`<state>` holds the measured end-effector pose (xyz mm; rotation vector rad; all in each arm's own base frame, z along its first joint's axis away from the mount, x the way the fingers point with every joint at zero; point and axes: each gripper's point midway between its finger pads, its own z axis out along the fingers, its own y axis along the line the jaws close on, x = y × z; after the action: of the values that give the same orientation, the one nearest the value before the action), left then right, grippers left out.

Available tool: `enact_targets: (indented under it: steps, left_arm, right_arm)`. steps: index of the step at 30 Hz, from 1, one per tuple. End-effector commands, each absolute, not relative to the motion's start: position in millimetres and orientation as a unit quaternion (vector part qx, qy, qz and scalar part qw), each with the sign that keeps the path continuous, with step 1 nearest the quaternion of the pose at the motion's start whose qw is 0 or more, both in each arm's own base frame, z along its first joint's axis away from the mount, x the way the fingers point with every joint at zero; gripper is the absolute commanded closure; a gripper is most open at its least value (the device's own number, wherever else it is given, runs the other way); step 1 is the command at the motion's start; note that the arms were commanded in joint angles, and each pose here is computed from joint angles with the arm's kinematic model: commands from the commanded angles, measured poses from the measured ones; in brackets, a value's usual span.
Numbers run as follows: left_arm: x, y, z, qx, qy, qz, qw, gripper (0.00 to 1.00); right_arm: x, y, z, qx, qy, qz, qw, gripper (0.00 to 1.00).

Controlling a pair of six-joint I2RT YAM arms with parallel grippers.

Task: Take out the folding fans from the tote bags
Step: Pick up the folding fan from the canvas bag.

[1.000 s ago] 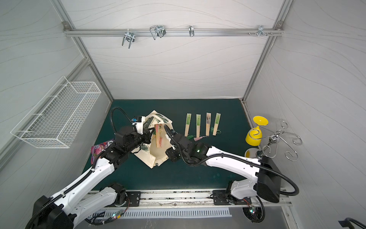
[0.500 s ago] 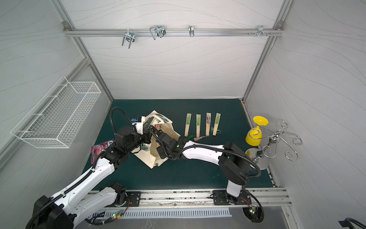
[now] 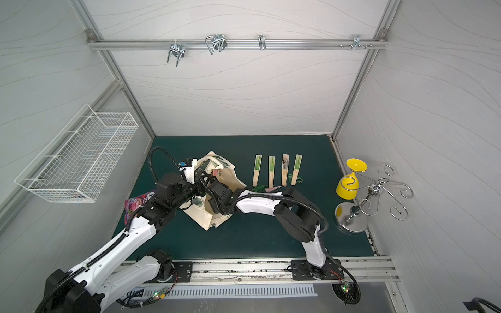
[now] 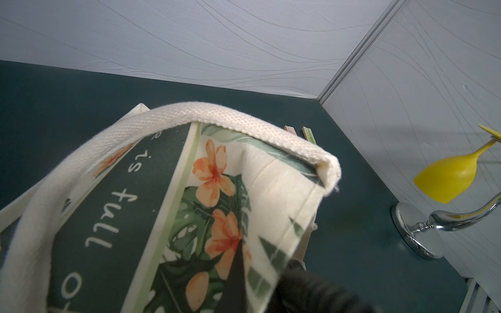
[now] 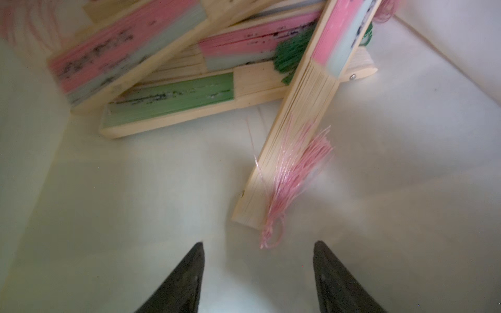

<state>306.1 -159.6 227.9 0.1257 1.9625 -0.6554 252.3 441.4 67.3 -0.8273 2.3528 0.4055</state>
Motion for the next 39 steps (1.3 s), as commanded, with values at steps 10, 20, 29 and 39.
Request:
enact_targets:
  steps: [10, 20, 29, 39]
  left_arm:
    - [302.8, -174.2, 273.7, 0.073, 0.760, -0.329, 0.556, 1.00]
    - [302.3, -171.0, 277.0, 0.071, 0.759, -0.322, 0.562, 1.00]
    - [305.0, -171.2, 286.3, 0.070, 0.760, -0.319, 0.562, 1.00]
    - [305.5, -173.9, 303.5, 0.047, 0.754, -0.347, 0.556, 1.00]
  right_arm:
    - [274.7, 438.3, 36.7, -0.321, 0.889, 0.063, 0.321, 0.33]
    - [273.4, 429.1, 22.6, -0.328, 0.892, 0.038, 0.308, 0.34]
    - [240.3, 417.2, 39.9, -0.338, 0.873, 0.141, 0.322, 0.36]
    - [230.3, 419.9, 49.4, -0.346, 0.861, 0.171, 0.331, 0.38]
